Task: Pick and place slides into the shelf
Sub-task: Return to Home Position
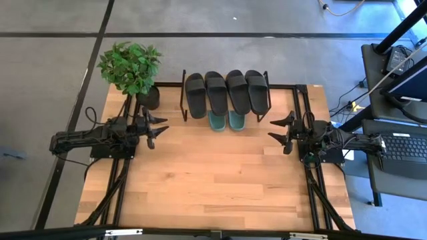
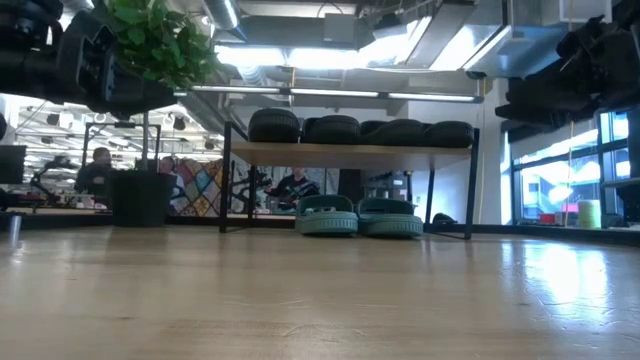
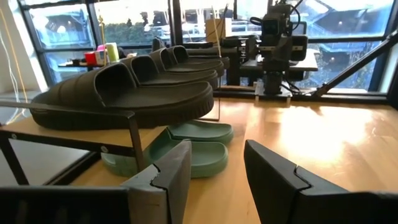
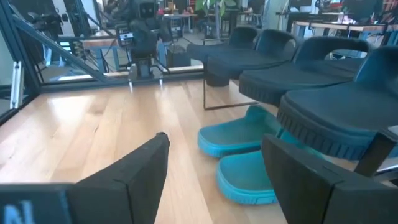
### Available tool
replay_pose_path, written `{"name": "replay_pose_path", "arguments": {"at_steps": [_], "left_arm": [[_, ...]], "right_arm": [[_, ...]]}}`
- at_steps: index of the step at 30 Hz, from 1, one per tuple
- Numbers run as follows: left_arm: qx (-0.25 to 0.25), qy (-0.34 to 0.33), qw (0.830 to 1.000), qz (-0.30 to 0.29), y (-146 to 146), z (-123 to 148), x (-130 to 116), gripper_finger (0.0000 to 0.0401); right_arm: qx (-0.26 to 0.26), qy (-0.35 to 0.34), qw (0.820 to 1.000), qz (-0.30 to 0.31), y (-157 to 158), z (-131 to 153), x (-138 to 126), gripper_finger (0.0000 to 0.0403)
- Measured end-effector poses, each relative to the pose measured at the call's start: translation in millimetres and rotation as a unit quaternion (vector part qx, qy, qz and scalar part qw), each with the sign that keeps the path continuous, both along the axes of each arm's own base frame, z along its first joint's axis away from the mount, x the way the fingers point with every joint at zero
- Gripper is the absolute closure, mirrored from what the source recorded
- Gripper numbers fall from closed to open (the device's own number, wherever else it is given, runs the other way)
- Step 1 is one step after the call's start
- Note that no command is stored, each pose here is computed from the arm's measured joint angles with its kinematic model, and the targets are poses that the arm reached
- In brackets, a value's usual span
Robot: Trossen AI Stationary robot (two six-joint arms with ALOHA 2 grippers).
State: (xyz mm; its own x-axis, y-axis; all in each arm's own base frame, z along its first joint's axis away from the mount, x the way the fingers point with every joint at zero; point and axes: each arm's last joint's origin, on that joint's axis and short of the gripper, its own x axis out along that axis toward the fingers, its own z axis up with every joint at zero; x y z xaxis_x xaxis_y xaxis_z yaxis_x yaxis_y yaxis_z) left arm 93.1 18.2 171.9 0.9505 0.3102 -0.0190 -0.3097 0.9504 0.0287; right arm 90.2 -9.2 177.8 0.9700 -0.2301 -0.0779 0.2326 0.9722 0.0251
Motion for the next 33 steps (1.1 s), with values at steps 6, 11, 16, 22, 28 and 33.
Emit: {"name": "replay_pose_path", "arguments": {"at_steps": [6,11,16,22,28,33], "left_arm": [[0.023,0.007,1.000,-0.001,0.0,0.0,0.0,0.0259],[0.015,0.005,1.000,-0.001,0.0,0.0,0.0,0.0259],[0.015,0.005,1.000,-0.001,0.0,0.0,0.0,0.0259],[0.015,0.005,1.000,-0.001,-0.1,0.0,0.0,0.0259],[0.015,0.005,1.000,-0.001,0.0,0.0,0.0,0.0259],[0.015,0.005,1.000,-0.001,-0.1,0.0,0.0,0.0259]], "right_arm": [[-0.001,-0.008,1.000,0.000,0.0,1.6,0.1,0.0146],[-0.013,-0.008,1.000,0.001,0.0,2.2,0.1,0.0146],[-0.034,-0.003,0.999,0.002,0.0,2.2,0.1,0.0146],[-0.045,0.000,0.999,0.003,0.0,2.1,0.1,0.0146],[-0.030,0.013,0.999,0.003,0.1,-1.0,-0.1,0.0146],[0.021,0.009,1.000,-0.002,0.1,-2.7,-0.2,0.0146]]}}
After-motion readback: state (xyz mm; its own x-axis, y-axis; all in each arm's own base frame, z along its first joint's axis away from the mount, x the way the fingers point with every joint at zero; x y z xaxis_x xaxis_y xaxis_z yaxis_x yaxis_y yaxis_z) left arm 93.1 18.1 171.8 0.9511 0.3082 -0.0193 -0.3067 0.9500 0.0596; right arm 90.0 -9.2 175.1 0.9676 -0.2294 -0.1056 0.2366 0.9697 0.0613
